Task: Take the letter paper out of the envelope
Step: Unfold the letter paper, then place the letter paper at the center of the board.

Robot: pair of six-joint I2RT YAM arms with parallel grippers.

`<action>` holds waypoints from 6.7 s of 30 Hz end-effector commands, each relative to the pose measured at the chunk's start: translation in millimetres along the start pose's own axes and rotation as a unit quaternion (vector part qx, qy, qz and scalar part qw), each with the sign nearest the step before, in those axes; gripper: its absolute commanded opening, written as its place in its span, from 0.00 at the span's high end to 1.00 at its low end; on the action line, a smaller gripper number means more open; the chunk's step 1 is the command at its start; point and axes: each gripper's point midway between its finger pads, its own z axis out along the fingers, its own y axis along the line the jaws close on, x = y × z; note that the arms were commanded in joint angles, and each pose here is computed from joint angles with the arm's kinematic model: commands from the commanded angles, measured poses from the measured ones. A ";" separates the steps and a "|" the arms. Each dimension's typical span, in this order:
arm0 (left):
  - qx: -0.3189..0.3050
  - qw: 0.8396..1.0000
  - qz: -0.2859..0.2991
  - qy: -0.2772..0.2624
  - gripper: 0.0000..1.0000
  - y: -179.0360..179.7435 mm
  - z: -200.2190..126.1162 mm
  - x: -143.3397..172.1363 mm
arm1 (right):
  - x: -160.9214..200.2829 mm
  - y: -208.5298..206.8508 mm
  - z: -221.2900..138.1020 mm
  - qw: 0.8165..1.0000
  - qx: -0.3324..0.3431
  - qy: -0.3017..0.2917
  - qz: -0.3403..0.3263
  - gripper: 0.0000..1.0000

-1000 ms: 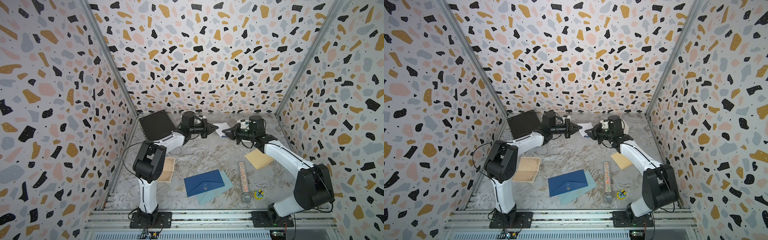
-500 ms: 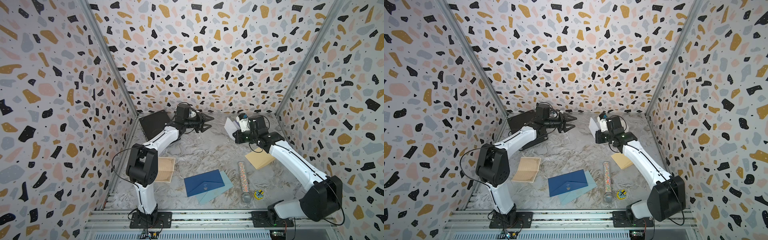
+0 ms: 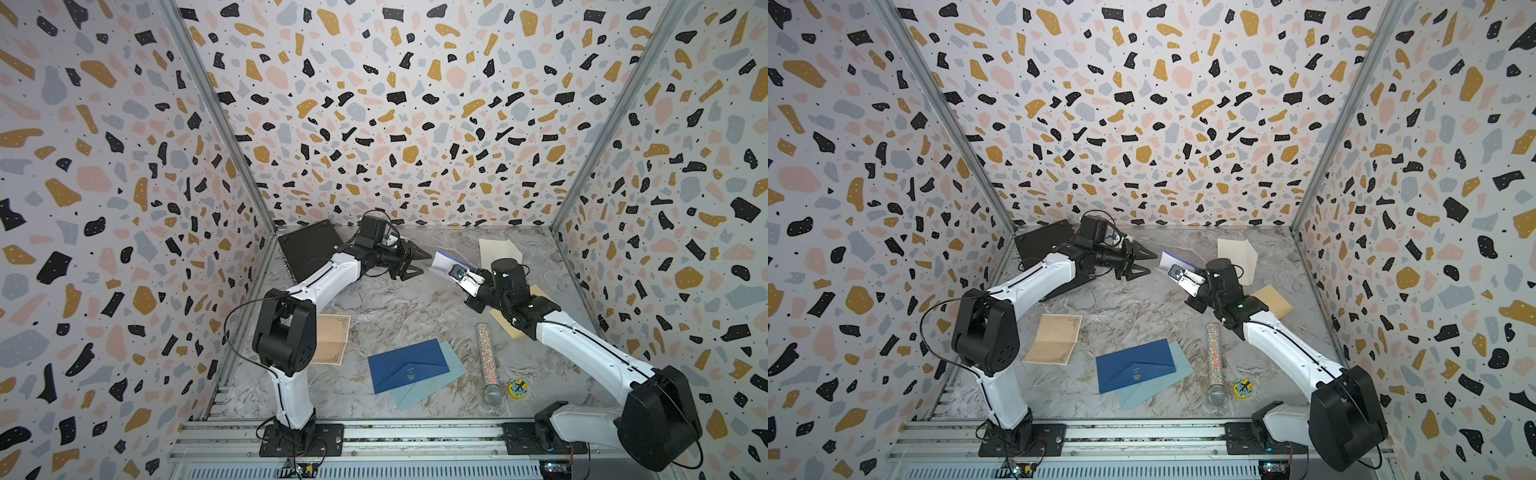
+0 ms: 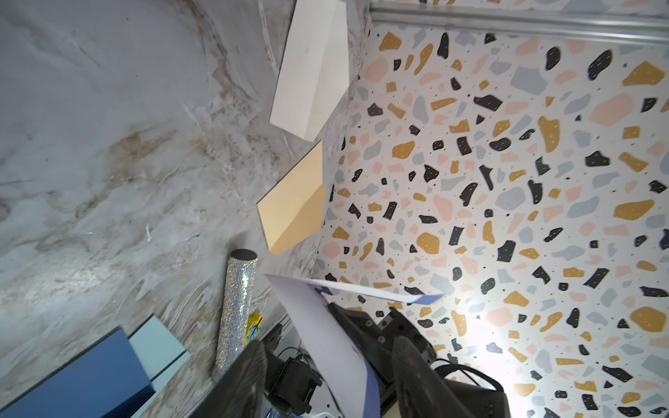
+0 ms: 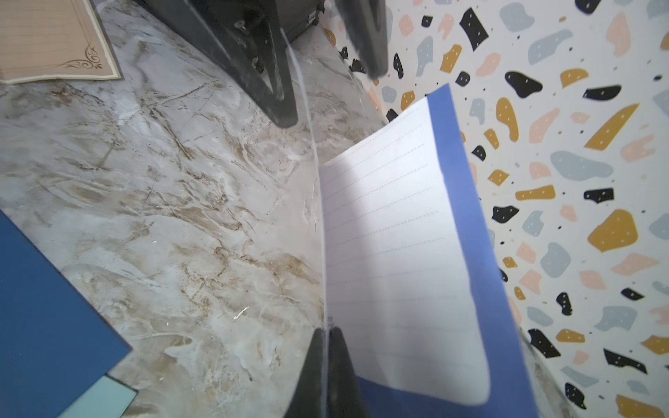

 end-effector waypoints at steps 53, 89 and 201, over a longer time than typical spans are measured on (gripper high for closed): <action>0.105 0.994 -0.006 -0.019 1.00 -16.3 -9.2 -30.7 | -6.7 28.7 -12.4 0.998 -0.046 -0.034 0.033 0.88; -0.046 0.930 0.333 -0.146 1.00 10.4 -71.3 -35.6 | -68.3 -26.8 -32.9 0.774 -0.078 -0.057 0.626 0.23; -0.349 0.935 0.054 -0.036 0.37 228.6 -60.1 -24.0 | 20.9 54.0 -41.8 0.774 -0.084 0.090 0.621 0.23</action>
